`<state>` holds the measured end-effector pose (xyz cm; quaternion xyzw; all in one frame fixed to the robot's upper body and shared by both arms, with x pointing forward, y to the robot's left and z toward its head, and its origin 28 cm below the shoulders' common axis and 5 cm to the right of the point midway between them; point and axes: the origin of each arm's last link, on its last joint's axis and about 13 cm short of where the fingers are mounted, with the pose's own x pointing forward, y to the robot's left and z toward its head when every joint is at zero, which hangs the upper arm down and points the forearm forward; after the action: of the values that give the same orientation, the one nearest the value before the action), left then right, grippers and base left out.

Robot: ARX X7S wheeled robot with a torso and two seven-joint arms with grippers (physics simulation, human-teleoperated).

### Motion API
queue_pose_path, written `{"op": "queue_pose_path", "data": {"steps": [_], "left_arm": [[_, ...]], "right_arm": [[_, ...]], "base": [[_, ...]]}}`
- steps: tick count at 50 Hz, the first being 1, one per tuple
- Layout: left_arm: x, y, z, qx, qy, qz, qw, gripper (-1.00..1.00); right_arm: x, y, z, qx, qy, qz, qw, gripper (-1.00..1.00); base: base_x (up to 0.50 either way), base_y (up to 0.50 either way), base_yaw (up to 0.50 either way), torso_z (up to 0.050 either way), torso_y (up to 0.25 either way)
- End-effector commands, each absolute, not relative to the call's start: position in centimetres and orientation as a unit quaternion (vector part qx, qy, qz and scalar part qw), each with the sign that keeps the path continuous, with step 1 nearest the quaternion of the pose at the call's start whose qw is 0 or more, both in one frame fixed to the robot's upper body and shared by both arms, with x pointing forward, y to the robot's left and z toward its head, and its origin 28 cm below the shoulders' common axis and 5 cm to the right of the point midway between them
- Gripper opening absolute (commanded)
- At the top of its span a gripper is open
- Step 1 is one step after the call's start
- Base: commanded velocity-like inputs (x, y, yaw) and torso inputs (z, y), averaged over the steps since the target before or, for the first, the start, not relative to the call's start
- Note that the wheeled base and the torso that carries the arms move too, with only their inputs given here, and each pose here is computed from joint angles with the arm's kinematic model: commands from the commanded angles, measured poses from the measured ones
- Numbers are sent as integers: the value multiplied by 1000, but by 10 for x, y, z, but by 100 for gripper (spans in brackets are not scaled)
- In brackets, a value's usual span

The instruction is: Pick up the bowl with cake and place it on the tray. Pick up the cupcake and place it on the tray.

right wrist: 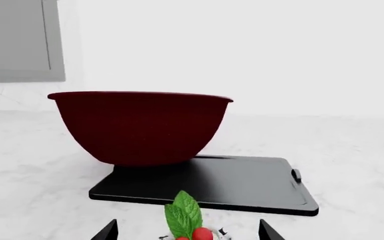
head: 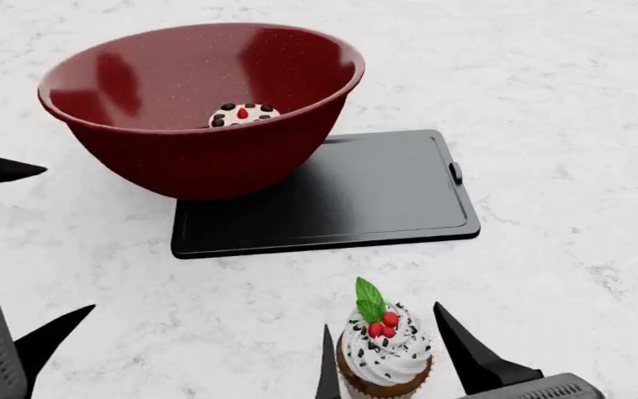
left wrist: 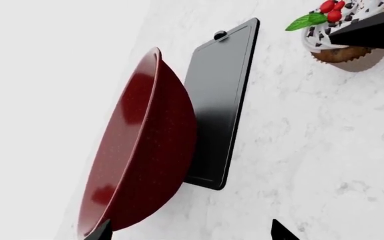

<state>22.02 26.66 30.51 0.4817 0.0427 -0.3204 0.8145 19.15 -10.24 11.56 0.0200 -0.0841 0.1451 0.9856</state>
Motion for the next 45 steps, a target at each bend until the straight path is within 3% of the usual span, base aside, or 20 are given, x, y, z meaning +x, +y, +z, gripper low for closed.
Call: {"op": "queue_pose_path", "data": {"steps": [1,34,35,45], "left_arm": [[222,266,304,482,44,-322,814,100],[224,266,299,479,48,-326,814,100],[224,266,299,479,47,-326,814,100],[225,265,298,479,48,-328,813,100]], "right_arm": [[203,-104,106,15,-56,138,989,100],[219,-103,70,-12,39,137,990,100],[219,-103,70,-10,40,138,990,-100],[215,-105,76,-11,31,137,990,-100]], "base": [[0,0,0,0,0],[1,0,0,0,0],[0,0,3,0,0],[2,0,2,0,0]]}}
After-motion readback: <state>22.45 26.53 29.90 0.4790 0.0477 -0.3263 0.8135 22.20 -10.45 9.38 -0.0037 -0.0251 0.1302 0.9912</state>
